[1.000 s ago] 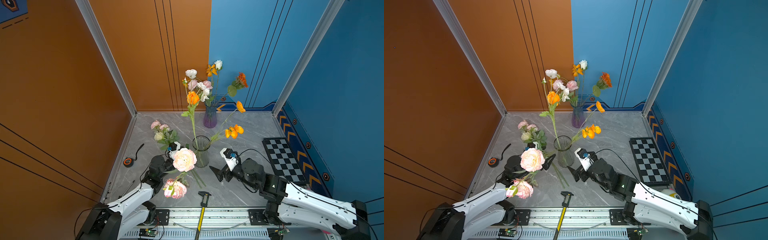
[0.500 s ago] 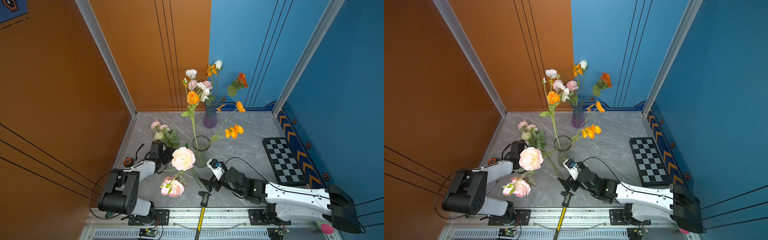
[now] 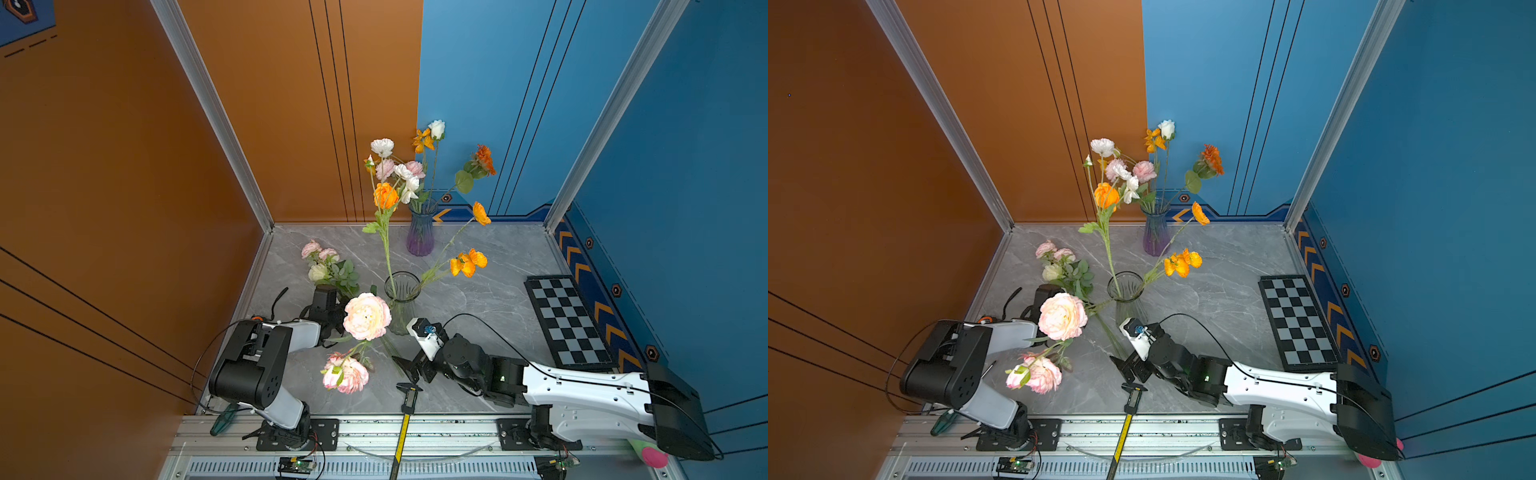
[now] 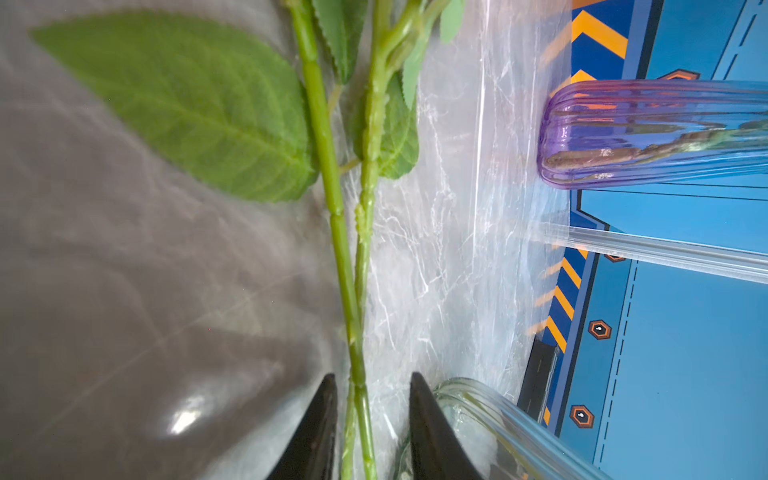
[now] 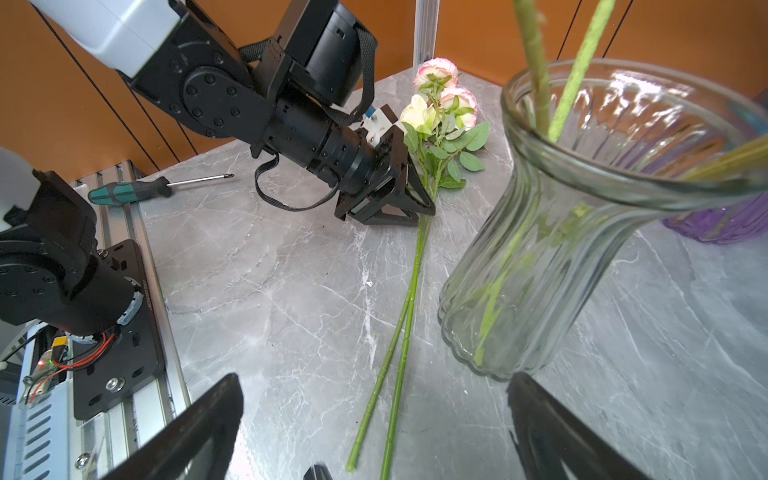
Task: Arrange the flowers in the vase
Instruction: 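Move the left gripper down and grasp the cream rose stem on the table, then lift the cream rose high off the table with the left gripper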
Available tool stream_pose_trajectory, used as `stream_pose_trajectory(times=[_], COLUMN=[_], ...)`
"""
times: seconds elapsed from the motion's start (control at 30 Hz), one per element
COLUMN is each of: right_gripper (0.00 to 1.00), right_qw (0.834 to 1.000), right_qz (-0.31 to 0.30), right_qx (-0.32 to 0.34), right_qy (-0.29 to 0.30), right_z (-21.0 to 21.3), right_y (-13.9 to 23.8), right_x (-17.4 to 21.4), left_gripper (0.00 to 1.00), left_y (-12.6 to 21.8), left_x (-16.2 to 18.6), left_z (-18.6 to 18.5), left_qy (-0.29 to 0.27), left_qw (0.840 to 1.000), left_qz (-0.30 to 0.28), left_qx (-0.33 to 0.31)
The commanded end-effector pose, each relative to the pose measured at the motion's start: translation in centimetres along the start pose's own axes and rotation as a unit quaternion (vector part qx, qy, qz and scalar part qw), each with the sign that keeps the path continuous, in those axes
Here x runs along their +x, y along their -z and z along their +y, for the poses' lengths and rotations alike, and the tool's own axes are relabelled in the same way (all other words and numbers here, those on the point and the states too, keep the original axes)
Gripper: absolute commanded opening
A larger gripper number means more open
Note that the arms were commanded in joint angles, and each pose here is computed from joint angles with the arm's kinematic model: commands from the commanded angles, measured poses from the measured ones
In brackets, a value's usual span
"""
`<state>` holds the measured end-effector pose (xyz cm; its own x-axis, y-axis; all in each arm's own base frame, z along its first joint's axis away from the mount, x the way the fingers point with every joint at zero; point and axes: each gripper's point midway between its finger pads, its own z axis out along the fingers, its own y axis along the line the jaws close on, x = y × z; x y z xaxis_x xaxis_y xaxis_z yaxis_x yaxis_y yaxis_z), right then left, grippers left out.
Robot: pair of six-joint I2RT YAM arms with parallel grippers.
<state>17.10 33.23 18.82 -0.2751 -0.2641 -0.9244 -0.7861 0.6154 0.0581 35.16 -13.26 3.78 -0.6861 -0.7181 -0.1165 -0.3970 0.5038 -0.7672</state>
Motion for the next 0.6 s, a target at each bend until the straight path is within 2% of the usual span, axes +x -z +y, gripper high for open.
stream_pose_trajectory(times=[0.0, 0.1, 0.37, 0.57], right_gripper=[1.0, 1.0, 1.0, 1.0], right_qw=[1.0, 1.0, 1.0, 1.0], right_qz=[-0.019, -0.018, -0.017, -0.018], right_qx=[0.02, 0.019, 0.018, 0.013], right_qy=[0.001, 0.002, 0.003, 0.005], right_z=[-0.9, -0.9, -0.9, -0.7], right_y=[0.6, 0.6, 0.6, 0.4], right_x=[-1.5, -1.5, -1.5, -1.7], left_gripper=[0.26, 0.17, 0.04, 0.0], left_y=[-0.4, -0.5, 0.8, 2.2], left_x=[0.3, 0.4, 0.7, 0.4], left_z=[0.3, 0.1, -0.7, -0.8], left_qy=[0.002, 0.003, 0.001, 0.001], left_qw=[1.0, 1.0, 1.0, 0.999], left_qz=[0.001, 0.002, 0.001, -0.013], left_qx=[0.001, 0.005, 0.024, 0.034])
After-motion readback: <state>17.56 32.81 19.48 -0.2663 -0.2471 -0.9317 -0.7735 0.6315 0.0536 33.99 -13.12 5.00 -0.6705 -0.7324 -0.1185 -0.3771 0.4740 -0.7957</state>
